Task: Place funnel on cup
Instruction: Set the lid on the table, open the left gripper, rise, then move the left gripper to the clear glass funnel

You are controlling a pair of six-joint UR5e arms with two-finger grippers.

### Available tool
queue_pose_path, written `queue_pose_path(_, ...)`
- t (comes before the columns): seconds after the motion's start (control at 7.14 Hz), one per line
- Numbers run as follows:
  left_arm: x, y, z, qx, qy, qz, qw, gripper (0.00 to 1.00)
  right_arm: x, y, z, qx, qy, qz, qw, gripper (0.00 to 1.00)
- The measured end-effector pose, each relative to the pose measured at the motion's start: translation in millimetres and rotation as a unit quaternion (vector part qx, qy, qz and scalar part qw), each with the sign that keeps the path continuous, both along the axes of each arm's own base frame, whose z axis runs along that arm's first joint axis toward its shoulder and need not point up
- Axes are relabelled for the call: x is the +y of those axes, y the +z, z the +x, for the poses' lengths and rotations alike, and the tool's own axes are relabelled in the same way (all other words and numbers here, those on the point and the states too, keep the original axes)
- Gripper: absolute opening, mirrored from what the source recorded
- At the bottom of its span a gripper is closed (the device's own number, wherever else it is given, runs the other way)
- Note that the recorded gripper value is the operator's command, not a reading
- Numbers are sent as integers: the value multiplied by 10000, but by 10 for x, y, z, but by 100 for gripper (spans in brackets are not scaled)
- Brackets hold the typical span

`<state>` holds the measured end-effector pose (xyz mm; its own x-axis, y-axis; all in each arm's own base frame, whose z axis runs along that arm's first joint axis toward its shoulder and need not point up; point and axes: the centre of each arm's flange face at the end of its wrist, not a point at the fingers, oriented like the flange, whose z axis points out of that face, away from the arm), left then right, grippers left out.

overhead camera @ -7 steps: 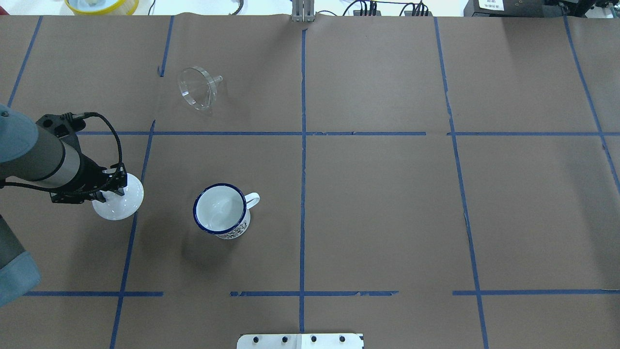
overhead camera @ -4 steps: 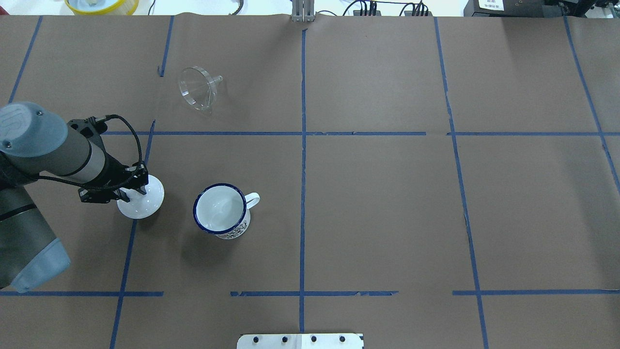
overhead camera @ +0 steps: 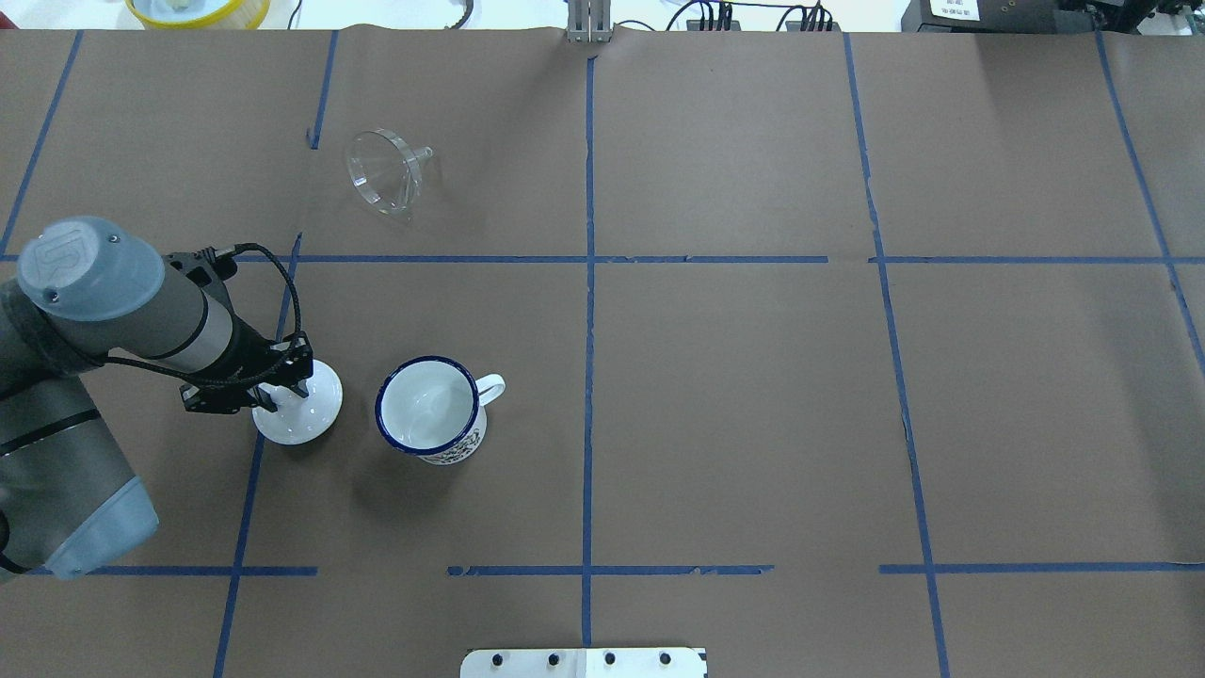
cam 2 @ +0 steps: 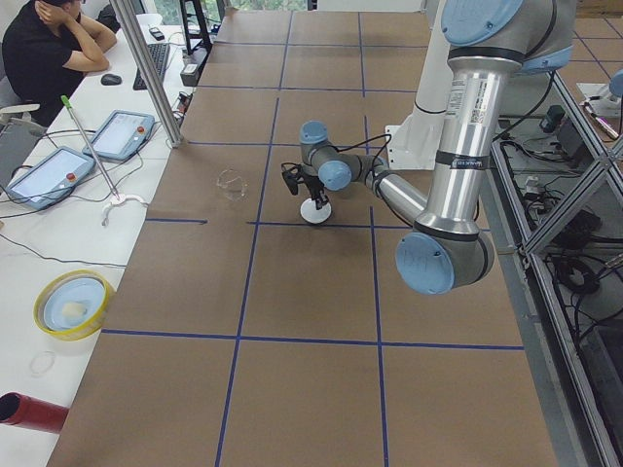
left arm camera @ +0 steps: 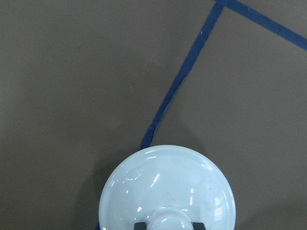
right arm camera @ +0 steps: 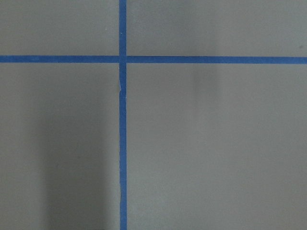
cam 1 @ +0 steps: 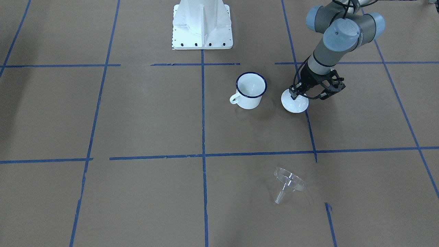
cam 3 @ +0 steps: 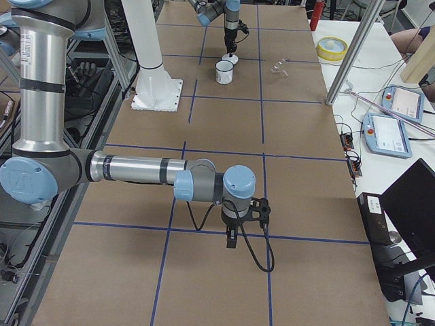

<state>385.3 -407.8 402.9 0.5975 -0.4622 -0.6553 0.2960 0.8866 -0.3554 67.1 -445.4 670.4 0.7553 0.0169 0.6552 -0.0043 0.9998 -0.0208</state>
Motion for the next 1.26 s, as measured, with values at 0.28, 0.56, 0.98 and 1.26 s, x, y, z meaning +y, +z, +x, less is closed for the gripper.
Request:
queue_pose_path(0.28, 66, -9, 56, -2, 47, -34, 10000, 100, 0, -2, 0, 0, 0, 2, 10000, 100)
queue_pose_path(0.56, 83, -146, -54, 76, 8, 46, 10000, 100, 0, -2, 0, 0, 0, 1, 10000, 100)
queue_pose_path(0.98, -473, -657, -637, 116, -524, 396, 9978, 100, 0, -1, 0, 0, 0, 1, 10000, 100)
queue_pose_path(1.26, -1092, -841, -739, 323, -1155, 355, 9921, 100, 0, 0, 0, 0, 0, 0, 10000, 100)
